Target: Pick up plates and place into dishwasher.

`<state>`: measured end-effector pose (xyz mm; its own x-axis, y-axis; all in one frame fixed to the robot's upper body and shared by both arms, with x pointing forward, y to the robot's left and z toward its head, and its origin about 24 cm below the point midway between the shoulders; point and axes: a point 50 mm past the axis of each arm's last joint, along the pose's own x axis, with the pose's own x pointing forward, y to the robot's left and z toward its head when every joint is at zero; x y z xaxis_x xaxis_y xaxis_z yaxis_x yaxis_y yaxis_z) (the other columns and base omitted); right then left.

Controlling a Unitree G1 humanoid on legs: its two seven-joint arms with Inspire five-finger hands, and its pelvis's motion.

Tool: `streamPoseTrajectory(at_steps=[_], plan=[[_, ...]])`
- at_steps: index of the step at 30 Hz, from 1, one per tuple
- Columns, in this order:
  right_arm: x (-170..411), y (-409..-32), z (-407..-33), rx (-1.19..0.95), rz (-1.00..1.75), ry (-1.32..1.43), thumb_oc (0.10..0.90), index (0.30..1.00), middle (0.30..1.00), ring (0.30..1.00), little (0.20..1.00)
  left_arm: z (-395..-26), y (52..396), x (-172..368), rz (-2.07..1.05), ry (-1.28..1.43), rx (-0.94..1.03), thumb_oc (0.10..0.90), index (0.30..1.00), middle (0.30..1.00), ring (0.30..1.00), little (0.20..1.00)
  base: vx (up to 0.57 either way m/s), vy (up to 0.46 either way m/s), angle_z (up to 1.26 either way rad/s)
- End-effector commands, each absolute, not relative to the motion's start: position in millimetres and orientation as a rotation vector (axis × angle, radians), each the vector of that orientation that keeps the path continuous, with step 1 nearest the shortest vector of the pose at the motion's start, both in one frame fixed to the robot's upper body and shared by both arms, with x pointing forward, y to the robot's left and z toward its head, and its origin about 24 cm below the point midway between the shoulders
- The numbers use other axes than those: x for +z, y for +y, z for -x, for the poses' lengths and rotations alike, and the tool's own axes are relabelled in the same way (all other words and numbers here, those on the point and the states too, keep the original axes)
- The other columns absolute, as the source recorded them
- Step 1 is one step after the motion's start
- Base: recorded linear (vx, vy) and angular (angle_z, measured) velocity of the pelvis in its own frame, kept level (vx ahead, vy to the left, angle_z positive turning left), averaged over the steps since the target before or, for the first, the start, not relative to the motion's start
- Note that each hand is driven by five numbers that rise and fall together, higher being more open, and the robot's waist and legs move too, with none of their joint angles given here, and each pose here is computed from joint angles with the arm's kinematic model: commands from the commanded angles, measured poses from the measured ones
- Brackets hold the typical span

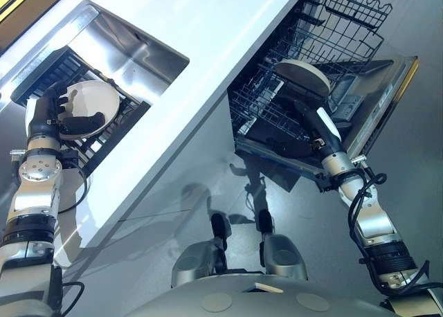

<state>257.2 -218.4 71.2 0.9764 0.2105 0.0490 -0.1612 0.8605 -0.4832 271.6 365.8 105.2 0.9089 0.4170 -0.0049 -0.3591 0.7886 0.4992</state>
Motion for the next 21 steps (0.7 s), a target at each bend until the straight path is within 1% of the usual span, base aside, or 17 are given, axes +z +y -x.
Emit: streamPoseTrajectory(at_steps=[1, 2, 7, 12, 15, 21], plan=[[107.0, -204.6, -258.7, 0.221, 0.451, -0.322, 0.8, 0.9, 0.9, 0.9, 0.9, -276.9, 382.7, 161.3, -0.782, -0.017, 0.46, 0.8, 0.9, 0.9, 0.9, 0.9, 0.0, 0.0, 0.0], [106.4, -204.4, -258.4, 0.221, 0.45, -0.321, 0.8, 0.9, 0.9, 0.9, 0.9, -276.2, 382.8, 164.9, -0.81, -0.037, 0.465, 0.8, 0.9, 0.9, 0.9, 0.9, 0.0, 0.0, 0.0], [96.1, -202.9, -253.4, 0.22, 0.414, -0.283, 0.8, 0.9, 0.9, 0.9, 0.9, -261.3, 384.8, 213.9, -0.98, -0.328, 0.662, 0.8, 0.9, 0.9, 0.9, 0.9, 0.01, -0.014, 0.01], [84.8, -199.0, -247.4, 0.214, 0.386, -0.248, 0.8, 0.9, 0.9, 0.9, 0.9, -241.2, 379.9, 239.6, -1.214, -0.537, 0.807, 0.8, 0.9, 0.9, 0.9, 0.9, 0.0, -0.045, 0.07], [76.6, -198.0, -242.1, 0.203, 0.366, -0.214, 0.8, 0.9, 0.9, 0.9, 0.9, -228.6, 374.6, 239.8, -1.226, -0.611, 0.824, 0.8, 0.9, 0.9, 0.9, 0.9, -0.02, -0.064, 0.09], [64.7, -194.3, -233.6, 0.177, 0.323, -0.167, 0.8, 0.9, 0.9, 0.9, 0.9, -214.7, 352.0, 221.0, -1.177, -0.672, 0.769, 0.8, 0.9, 0.9, 0.9, 0.9, -0.01, -0.079, 0.1]])
